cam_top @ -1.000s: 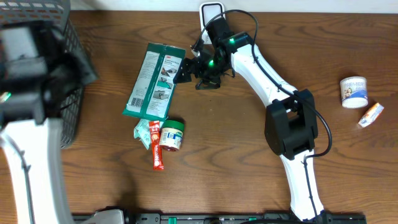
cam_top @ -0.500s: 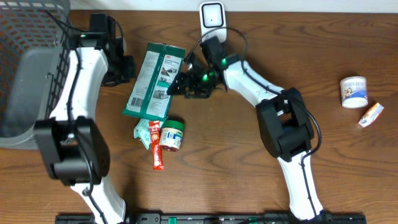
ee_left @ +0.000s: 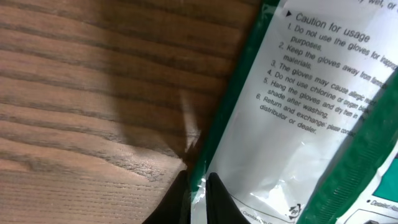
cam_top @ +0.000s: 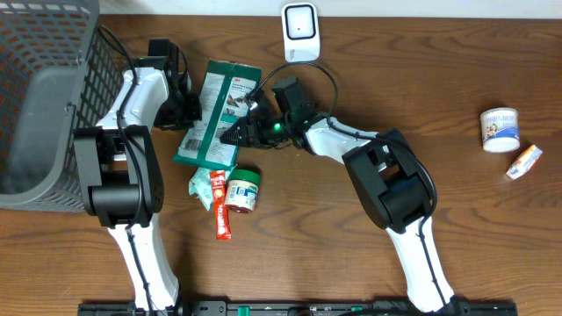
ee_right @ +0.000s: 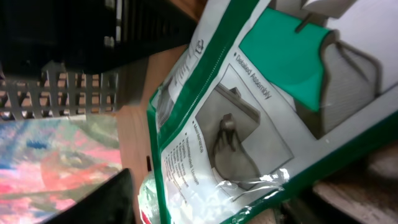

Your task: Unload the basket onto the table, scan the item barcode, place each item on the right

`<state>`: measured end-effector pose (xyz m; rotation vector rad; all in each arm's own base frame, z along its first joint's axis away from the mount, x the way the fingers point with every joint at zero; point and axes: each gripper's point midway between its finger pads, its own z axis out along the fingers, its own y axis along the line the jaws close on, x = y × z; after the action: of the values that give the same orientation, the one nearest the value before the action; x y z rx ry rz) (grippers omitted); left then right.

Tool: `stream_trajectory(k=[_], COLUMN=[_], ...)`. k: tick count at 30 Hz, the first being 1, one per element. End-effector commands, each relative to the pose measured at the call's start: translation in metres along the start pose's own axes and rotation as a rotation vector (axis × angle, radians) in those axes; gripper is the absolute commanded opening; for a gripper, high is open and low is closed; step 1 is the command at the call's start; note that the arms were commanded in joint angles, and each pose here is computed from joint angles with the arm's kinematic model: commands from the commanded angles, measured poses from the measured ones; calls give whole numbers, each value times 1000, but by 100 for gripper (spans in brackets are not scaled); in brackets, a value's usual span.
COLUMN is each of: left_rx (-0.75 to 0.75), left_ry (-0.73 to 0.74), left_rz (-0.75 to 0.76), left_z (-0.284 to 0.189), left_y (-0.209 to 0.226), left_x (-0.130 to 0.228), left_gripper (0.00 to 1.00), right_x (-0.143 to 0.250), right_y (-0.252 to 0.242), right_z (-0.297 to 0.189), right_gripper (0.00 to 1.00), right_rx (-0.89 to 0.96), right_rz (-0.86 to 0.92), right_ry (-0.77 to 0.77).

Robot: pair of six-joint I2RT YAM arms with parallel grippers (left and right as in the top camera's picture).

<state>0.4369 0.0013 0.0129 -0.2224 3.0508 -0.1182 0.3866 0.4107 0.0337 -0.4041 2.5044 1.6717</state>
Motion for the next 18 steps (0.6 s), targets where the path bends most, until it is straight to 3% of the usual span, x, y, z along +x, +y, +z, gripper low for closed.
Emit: stream_trajectory(k=[1,6,11,15,16,18], left_rx=[1,1,-1,-1,-1,-1], left_ry=[10,15,29,29,29,29], left_rz=[8,7,7,10,10,10], left_z=[-1,-1,-1,-1,-1,-1], left_y=[2,2,2,2,2,2], left_x=[2,3,7,7,7,7], left_gripper=[8,8,7,8,8,7], right_x=[-7,-16,-14,-20,-21,-25], right_y=[0,-9,-6,4,7,10], right_z=[2,2,16,20,21,21], right_gripper=[57,63,45,43,39,18], right_rx=[13,68,103,85,78,69], right_rz=[38,55,29,-21,-34,-54], right_ry=[-38,-97,-120,-151,-156,-171])
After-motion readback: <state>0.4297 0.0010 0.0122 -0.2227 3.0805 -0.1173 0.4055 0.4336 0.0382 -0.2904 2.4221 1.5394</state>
